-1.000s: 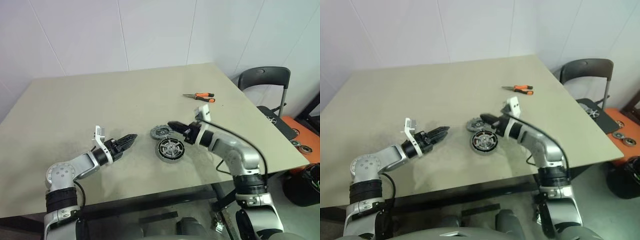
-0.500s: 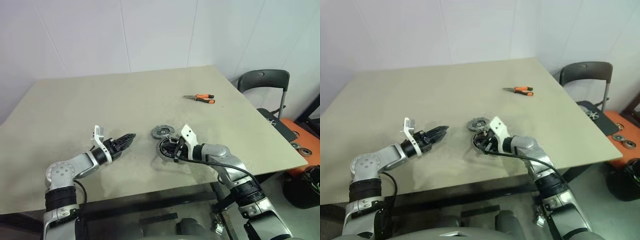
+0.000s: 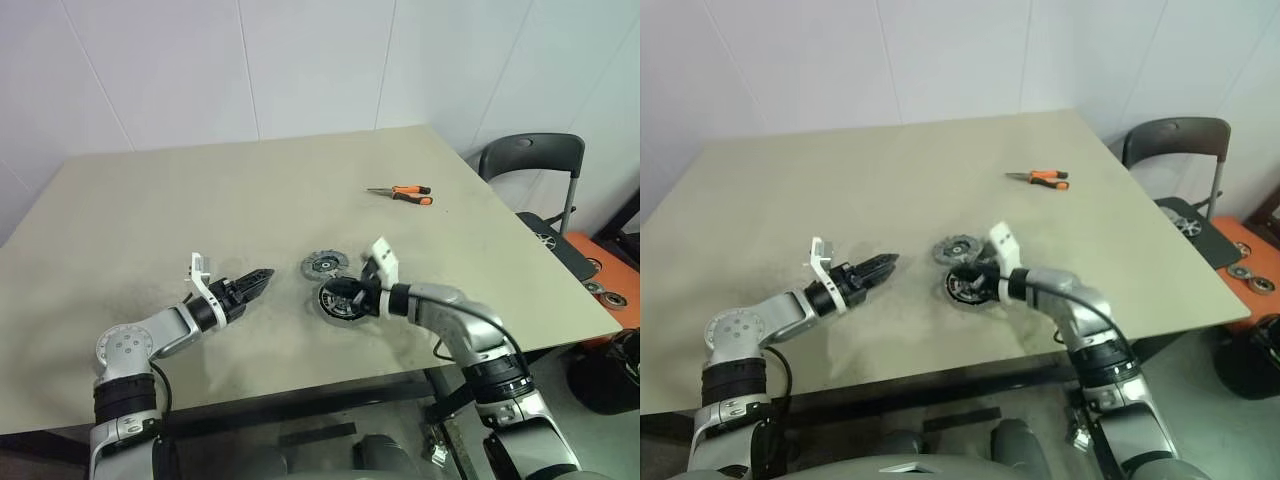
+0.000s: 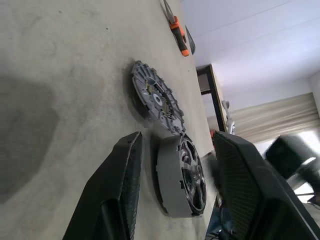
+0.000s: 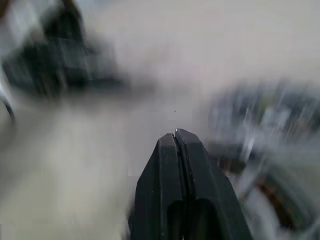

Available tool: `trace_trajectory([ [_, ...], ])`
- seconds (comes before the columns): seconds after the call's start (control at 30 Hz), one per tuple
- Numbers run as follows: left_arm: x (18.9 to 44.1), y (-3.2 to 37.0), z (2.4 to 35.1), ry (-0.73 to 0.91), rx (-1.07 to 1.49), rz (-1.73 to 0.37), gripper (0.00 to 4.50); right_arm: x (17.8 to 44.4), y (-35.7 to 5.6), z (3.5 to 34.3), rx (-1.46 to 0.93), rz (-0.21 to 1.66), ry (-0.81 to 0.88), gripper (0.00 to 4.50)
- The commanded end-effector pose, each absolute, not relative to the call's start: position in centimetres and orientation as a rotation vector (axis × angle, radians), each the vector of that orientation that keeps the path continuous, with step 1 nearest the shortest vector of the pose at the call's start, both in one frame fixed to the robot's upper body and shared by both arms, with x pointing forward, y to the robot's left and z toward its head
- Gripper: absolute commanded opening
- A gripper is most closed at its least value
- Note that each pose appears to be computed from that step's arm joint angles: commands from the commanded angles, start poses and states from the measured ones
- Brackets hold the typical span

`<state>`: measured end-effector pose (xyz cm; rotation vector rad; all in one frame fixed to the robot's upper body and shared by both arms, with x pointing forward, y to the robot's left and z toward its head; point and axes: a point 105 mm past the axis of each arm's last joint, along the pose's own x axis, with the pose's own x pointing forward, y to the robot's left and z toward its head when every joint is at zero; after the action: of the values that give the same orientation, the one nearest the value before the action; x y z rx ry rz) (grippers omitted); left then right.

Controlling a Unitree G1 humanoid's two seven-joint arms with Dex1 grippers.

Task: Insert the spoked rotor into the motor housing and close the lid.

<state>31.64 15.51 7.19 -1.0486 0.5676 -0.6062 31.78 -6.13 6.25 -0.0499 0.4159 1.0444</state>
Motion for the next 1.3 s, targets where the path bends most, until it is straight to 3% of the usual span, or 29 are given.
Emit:
trace_trajectory([
  [0.03, 32.2, 16.0, 8.3, 0.523, -1.031, -0.621, 2.39, 31.3, -7.1, 3.9, -0.208, 1.039, 0.468, 0.04],
  [0.13, 32.2, 16.1, 8.3, 0.523, -1.030, -0.619, 2.39, 32.7, -7.2, 6.3, -0.034, 0.982, 0.399, 0.04],
  [0.23, 32.1, 16.0, 8.2, 0.524, -1.030, -0.620, 2.39, 33.7, -7.2, 10.9, 0.221, 0.988, 0.271, 0.04],
  [0.43, 31.9, 15.5, 8.5, 0.524, -1.023, -0.653, 2.39, 32.6, -7.7, 15.9, 0.357, 1.099, 0.177, 0.04],
  [0.57, 32.8, 16.1, 7.2, 0.532, -0.842, -0.594, 2.39, 32.9, -8.9, 15.9, 0.256, 1.063, 0.195, 0.04],
  [0.67, 34.8, 17.3, 4.5, 0.559, -0.712, -0.432, 2.39, 35.1, -10.1, 15.3, 0.183, 0.907, 0.177, 0.04],
  [0.73, 35.2, 16.8, 4.0, 0.578, -0.740, -0.439, 2.39, 37.6, -11.8, 15.2, 0.089, 0.708, 0.126, 0.04],
  [0.77, 35.3, 16.1, 4.5, 0.571, -0.759, -0.478, 2.39, 37.8, -11.8, 15.5, 0.025, 0.694, 0.095, 0.20],
  [0.83, 35.0, 14.7, 5.5, 0.557, -0.781, -0.556, 2.39, 36.6, -10.5, 15.8, -0.109, 0.776, 0.072, 0.59],
  [0.97, 34.4, 14.4, 6.2, 0.559, -0.785, -0.623, 2.39, 32.6, -9.8, 13.8, -0.475, 1.051, 0.146, 1.90],
  [1.17, 33.7, 15.1, 12.4, 0.409, -0.718, -0.814, 2.39, 33.2, -12.3, 16.8, -1.085, 1.199, 0.005, 1.90],
  [1.3, 32.1, 16.1, 14.4, 0.398, -0.537, -0.907, 2.39, 32.2, -13.3, 16.0, -1.408, 1.434, -0.023, 1.90],
])
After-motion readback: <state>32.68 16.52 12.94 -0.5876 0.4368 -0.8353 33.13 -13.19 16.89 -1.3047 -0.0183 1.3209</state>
